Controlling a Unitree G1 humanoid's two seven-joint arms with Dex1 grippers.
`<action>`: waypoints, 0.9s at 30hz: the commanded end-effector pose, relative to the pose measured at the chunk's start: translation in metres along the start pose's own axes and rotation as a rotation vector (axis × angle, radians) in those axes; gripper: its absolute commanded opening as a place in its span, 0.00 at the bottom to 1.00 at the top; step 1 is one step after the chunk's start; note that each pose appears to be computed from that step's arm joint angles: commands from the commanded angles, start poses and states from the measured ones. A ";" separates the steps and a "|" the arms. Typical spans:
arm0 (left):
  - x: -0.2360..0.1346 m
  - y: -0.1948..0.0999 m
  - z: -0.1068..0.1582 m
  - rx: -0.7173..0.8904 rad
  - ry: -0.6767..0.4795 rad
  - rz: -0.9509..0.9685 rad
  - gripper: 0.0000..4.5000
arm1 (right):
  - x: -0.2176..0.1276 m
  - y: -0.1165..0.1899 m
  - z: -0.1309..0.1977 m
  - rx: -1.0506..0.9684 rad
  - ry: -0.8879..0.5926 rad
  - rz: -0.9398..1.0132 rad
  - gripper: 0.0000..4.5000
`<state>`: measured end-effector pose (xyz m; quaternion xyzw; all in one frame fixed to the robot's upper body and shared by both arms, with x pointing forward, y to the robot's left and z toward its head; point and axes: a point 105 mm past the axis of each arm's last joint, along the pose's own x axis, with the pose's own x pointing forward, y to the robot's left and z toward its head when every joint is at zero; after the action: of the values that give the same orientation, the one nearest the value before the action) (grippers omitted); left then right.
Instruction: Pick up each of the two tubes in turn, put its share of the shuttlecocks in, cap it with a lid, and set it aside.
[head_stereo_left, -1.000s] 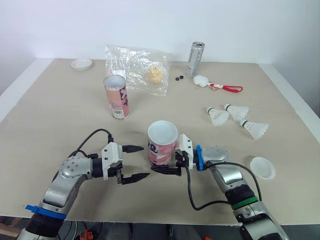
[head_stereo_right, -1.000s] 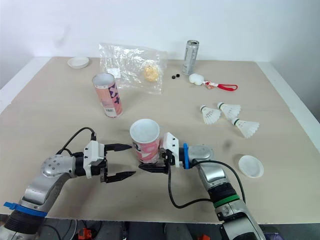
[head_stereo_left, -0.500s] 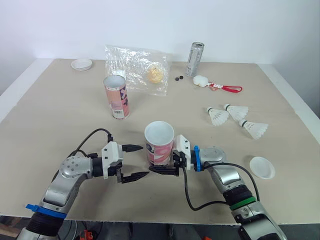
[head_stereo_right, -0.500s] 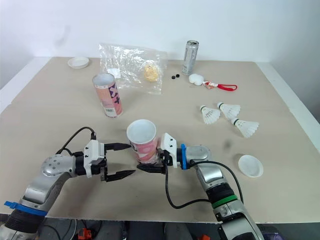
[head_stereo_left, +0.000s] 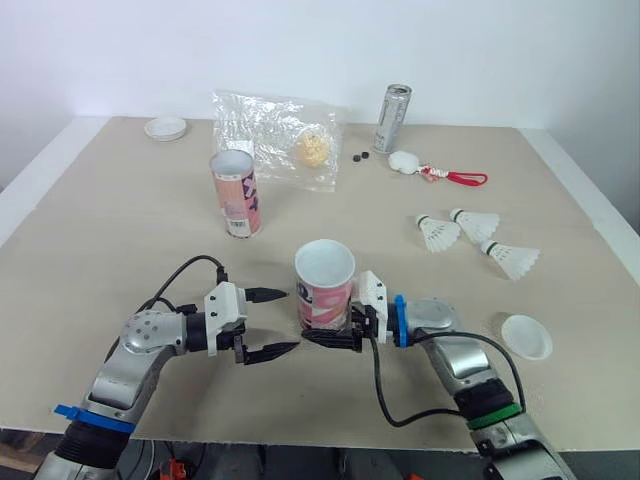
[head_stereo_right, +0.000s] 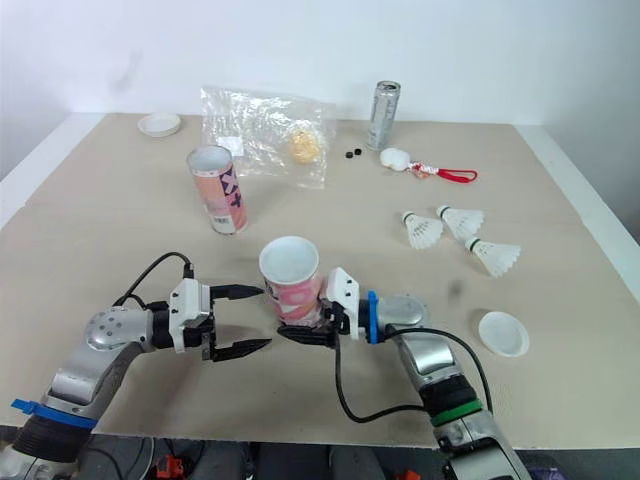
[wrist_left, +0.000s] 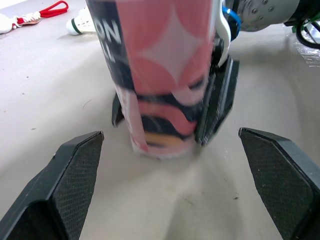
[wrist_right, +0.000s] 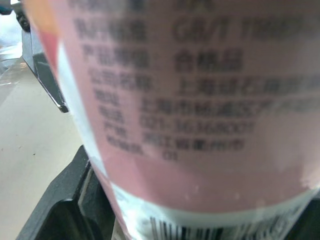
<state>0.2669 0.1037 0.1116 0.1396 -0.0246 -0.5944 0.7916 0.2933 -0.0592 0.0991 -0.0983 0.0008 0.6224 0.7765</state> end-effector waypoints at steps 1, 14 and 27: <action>0.004 0.003 0.011 0.032 -0.032 -0.011 1.00 | -0.024 -0.005 0.035 -0.030 -0.111 -0.139 0.84; 0.019 -0.010 0.025 -0.014 -0.088 -0.126 1.00 | -0.208 -0.055 0.069 -0.023 -0.225 -1.162 0.84; 0.022 -0.018 0.023 -0.026 -0.091 -0.112 1.00 | -0.336 -0.050 -0.007 0.176 -0.109 -1.721 0.84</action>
<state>0.2557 0.0762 0.1173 0.0973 -0.0251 -0.6411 0.7609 0.2678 -0.3870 0.1266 0.0414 -0.0397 -0.1733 0.9832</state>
